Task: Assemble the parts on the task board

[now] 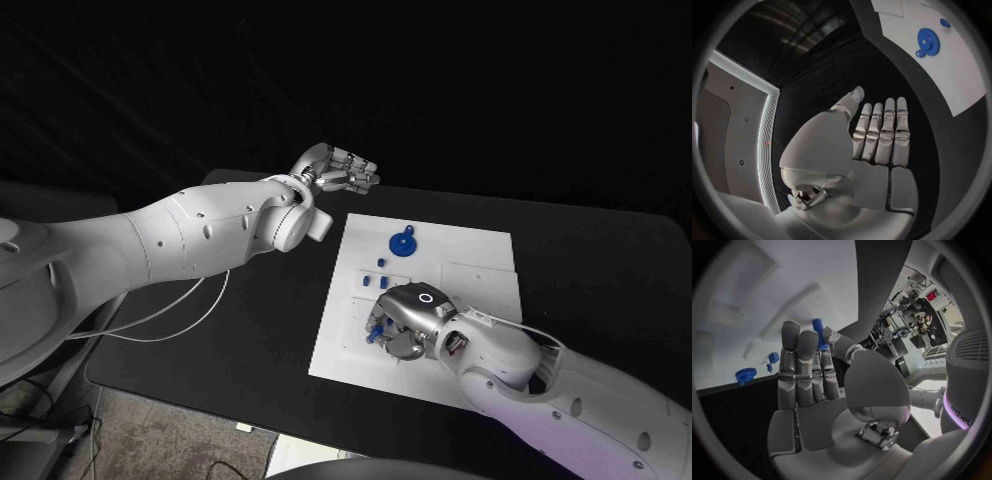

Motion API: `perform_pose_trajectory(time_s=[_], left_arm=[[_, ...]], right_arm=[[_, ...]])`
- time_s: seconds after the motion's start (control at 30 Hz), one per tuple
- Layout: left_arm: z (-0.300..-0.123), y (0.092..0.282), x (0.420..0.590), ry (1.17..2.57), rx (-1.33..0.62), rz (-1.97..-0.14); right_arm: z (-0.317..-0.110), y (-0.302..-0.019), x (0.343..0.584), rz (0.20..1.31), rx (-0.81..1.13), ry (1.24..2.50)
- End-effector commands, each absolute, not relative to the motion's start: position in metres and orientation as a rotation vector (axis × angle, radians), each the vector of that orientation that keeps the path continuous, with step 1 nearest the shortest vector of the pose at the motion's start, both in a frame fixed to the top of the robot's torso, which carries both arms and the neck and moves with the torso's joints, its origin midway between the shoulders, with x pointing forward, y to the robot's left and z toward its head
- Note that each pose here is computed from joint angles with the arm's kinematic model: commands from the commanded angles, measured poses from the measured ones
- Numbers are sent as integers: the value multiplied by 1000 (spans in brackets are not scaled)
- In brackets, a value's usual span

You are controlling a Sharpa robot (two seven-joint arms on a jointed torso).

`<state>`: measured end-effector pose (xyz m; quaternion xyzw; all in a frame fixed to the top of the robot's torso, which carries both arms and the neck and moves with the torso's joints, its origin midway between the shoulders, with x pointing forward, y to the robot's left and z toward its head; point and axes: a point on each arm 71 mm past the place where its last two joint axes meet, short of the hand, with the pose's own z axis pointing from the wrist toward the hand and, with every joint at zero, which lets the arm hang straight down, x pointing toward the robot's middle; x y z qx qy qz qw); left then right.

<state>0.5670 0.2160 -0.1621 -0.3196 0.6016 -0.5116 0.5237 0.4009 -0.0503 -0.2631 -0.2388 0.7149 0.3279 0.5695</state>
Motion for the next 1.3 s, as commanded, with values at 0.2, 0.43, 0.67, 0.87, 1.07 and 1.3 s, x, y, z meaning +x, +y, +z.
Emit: perform_pose_trajectory(time_s=[0.2, 0.43, 0.67, 0.87, 1.07, 1.3], left_arm=[[-161, 213, 567, 1444, -761, -1244], [-161, 214, 567, 1444, -761, -1244], [-161, 214, 567, 1445, -761, -1244], [-161, 214, 567, 1446, -761, -1244], [-161, 214, 567, 1446, -761, -1244], [-161, 214, 567, 1446, -762, -1244]], right_arm=[[-271, -50, 398, 747, -585, 1705], [-269, -47, 398, 752, -574, 1678], [-267, -46, 397, 759, -565, 1656], [-265, -45, 396, 763, -561, 1643], [-265, -45, 396, 762, -560, 1642], [-268, -47, 397, 735, -580, 1674]])
